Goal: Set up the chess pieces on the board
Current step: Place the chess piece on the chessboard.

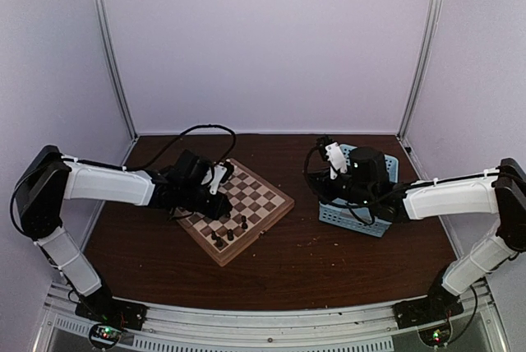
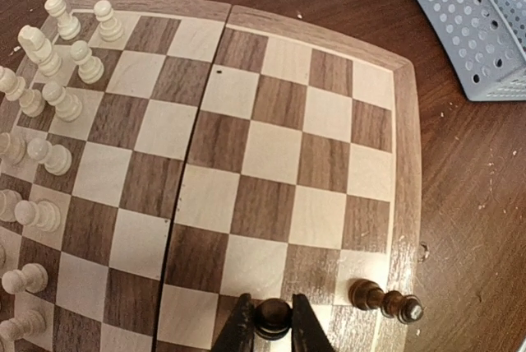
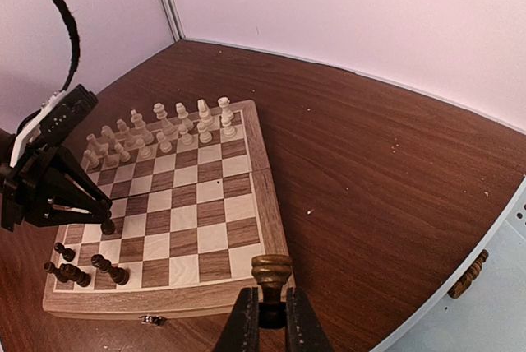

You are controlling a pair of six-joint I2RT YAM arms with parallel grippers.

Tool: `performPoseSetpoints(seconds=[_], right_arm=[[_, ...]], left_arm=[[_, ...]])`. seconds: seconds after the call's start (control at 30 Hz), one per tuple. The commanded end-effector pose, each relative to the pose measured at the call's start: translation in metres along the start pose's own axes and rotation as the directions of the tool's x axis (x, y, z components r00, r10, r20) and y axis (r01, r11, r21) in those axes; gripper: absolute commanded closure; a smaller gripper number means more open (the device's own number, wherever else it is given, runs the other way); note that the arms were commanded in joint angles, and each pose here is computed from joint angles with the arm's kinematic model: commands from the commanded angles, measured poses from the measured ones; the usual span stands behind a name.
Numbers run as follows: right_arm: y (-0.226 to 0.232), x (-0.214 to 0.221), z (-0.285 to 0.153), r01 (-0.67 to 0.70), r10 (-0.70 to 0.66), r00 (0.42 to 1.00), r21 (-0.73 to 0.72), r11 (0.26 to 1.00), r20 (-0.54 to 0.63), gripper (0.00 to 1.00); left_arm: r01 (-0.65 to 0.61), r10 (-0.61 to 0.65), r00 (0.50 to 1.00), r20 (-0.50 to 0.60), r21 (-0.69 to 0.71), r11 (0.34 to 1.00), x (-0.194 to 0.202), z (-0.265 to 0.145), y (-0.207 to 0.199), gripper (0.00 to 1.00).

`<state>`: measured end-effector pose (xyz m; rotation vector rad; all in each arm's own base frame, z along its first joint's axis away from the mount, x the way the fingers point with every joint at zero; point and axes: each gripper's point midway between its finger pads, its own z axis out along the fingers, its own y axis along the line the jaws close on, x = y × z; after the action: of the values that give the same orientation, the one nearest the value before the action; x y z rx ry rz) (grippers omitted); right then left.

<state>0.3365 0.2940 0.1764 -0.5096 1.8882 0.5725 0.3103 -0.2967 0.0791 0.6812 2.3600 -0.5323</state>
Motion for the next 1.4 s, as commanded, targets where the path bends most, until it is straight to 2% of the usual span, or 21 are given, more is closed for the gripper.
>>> performPoseSetpoints(seconds=[0.0,0.23,0.53,0.7,0.97,1.13,1.37], right_arm=[[0.0,-0.002,0.004,0.009,-0.009,1.0,-0.007,1.0,0.007,1.0],[0.0,-0.001,0.005,0.009,-0.009,1.0,-0.008,1.0,0.0,1.0],[0.0,-0.001,0.005,0.012,-0.012,1.0,-0.007,1.0,-0.003,1.0],[0.0,0.0,0.006,0.012,-0.012,1.0,-0.005,1.0,-0.004,1.0],[0.0,-0.001,0.006,0.012,-0.012,1.0,-0.01,1.0,-0.004,1.0],[0.0,-0.001,0.007,0.012,-0.012,1.0,-0.009,1.0,-0.008,1.0],[0.001,0.001,0.008,0.012,-0.013,1.0,-0.011,1.0,-0.017,1.0]], left_arm=[[0.014,-0.014,1.0,0.024,-0.026,1.0,-0.018,0.004,0.01,0.85],[-0.011,0.014,0.999,0.05,-0.077,0.997,-0.029,0.013,0.02,0.84],[-0.032,0.04,0.993,0.109,-0.073,0.997,-0.038,0.017,0.02,0.83],[-0.034,0.042,0.989,0.14,-0.058,0.998,-0.034,0.011,0.018,0.61],[-0.016,0.025,0.992,0.122,-0.069,0.997,-0.037,0.0,0.019,0.54],[-0.001,0.008,0.999,0.054,-0.13,0.992,-0.043,-0.016,0.025,0.49],[0.0,-0.018,0.992,-0.123,-0.149,0.989,-0.047,-0.031,0.025,0.51]])
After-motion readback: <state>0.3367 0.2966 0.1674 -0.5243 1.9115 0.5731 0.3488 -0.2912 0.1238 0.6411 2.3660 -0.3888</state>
